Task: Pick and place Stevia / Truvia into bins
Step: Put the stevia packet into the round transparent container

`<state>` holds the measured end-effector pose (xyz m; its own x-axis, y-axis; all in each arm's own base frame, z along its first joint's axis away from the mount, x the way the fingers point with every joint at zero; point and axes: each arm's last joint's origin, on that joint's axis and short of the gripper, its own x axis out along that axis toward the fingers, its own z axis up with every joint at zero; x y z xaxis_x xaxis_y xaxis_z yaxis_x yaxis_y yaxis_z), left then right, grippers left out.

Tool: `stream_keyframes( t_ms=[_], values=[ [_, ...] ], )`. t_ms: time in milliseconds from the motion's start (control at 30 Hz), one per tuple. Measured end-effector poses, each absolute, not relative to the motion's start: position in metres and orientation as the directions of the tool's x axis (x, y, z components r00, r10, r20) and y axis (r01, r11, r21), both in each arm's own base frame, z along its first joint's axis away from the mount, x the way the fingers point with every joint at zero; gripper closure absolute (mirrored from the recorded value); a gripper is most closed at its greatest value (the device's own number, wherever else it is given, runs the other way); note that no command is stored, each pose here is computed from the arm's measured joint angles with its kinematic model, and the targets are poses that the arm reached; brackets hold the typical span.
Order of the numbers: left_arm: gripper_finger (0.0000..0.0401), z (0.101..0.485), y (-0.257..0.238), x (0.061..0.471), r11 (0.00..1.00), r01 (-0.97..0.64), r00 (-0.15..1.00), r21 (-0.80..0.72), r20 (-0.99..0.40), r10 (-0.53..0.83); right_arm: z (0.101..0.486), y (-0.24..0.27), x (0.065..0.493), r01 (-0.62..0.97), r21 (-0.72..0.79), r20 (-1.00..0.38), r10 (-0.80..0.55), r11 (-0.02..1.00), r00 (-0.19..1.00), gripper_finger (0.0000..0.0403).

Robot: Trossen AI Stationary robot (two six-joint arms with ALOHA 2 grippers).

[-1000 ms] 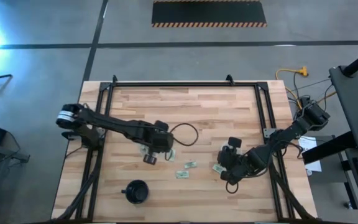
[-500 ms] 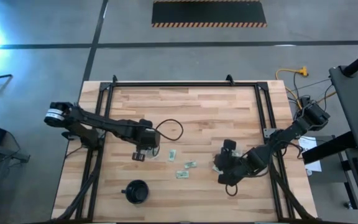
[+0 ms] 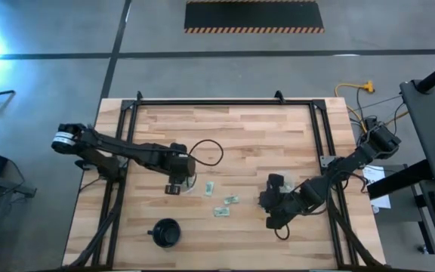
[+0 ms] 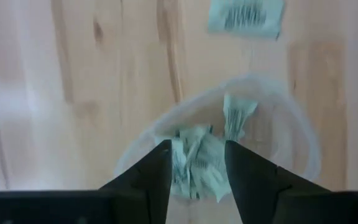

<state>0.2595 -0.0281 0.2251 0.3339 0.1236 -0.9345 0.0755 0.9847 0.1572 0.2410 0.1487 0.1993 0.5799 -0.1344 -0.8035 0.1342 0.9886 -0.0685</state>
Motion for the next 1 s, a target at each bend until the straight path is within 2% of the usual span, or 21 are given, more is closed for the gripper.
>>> stream_keyframes(
  t_ms=[233, 433, 533, 767, 1000],
  values=[
    [0.0269, 0.250, -0.028, 0.264, 0.984, 0.026, 0.518, 0.174, -0.845, 0.136, 0.198, 0.152, 0.242, 0.126, 0.022, -0.831, -0.052, 0.992, 0.554, 0.0318],
    [0.0269, 0.267, -0.023, 0.264, 0.950, -0.100, 0.620, 0.295, -0.729, 0.291, 0.196, 0.152, 0.240, 0.193, 0.092, -0.848, -0.025, 0.977, 0.529, 0.0295],
    [0.0269, 0.277, -0.021, 0.260, 0.934, -0.128, 0.643, 0.333, -0.689, 0.334, 0.191, 0.153, 0.240, 0.219, 0.094, -0.863, -0.030, 0.971, 0.504, 0.0278],
    [0.0269, 0.289, -0.020, 0.248, 0.934, -0.149, 0.677, 0.325, -0.655, 0.336, 0.161, 0.153, 0.251, 0.250, 0.031, -0.910, -0.076, 0.968, 0.407, 0.0251],
    [0.0269, 0.287, -0.019, 0.248, 0.927, -0.126, 0.674, 0.354, -0.655, 0.342, 0.151, 0.150, 0.259, 0.309, 0.019, -0.926, -0.100, 0.951, 0.364, 0.0236]
  ],
)
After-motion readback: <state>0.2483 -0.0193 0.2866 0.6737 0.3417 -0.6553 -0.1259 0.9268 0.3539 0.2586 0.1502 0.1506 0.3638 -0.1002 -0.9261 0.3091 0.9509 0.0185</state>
